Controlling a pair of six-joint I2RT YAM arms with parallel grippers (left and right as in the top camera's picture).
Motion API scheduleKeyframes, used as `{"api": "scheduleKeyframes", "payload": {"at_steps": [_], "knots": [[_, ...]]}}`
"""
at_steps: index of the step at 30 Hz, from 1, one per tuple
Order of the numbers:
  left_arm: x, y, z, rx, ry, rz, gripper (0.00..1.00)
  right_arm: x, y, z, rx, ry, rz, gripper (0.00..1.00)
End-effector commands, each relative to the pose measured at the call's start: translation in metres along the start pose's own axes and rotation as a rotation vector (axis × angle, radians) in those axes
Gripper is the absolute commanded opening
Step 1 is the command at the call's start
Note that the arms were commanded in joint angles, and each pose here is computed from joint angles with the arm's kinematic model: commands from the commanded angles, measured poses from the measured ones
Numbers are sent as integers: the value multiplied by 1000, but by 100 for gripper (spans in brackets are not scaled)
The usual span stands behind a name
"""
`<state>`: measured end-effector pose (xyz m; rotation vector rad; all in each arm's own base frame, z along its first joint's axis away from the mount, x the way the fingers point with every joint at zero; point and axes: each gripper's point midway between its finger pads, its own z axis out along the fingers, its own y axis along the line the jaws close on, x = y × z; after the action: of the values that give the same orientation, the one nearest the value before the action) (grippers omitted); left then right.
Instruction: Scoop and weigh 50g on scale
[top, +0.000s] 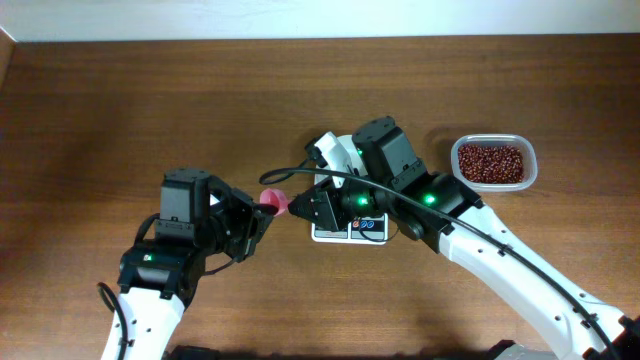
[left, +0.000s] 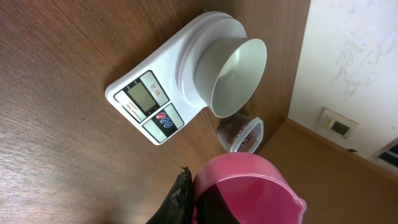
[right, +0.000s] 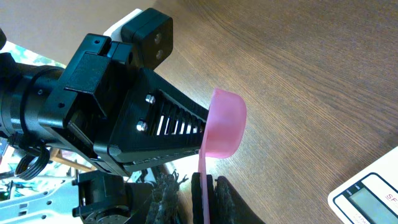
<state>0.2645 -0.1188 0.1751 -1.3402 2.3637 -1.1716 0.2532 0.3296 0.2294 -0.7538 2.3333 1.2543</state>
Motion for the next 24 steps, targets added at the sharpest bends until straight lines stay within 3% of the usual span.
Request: {"api": "scheduleKeyframes", "payload": {"at_steps": [1,10,11,14,16,18,24], "knots": [[1,-3,-1,8,9,17,0,0,5,1,-19,6,-8,21],[1,-3,-1,8,8,10,0,3,13,0,-65,25,-5,4],[1,-2,-1,4,9,7,9,4,13,0,-65,26,-5,4],[-6,3,-1,-17,-36,2,98,3,5,0,-22,18,-22,4],[-13,17,-2,-76,-82,-10,99,2,-7,0,48,8,-58,4],[-20,18,-4,-88,-103,137,99,11,-30,-15,195,28,-87,4],[-40,20,-12,-91,-151,218,99,13,-30,-120,351,-116,-44,4]]}}
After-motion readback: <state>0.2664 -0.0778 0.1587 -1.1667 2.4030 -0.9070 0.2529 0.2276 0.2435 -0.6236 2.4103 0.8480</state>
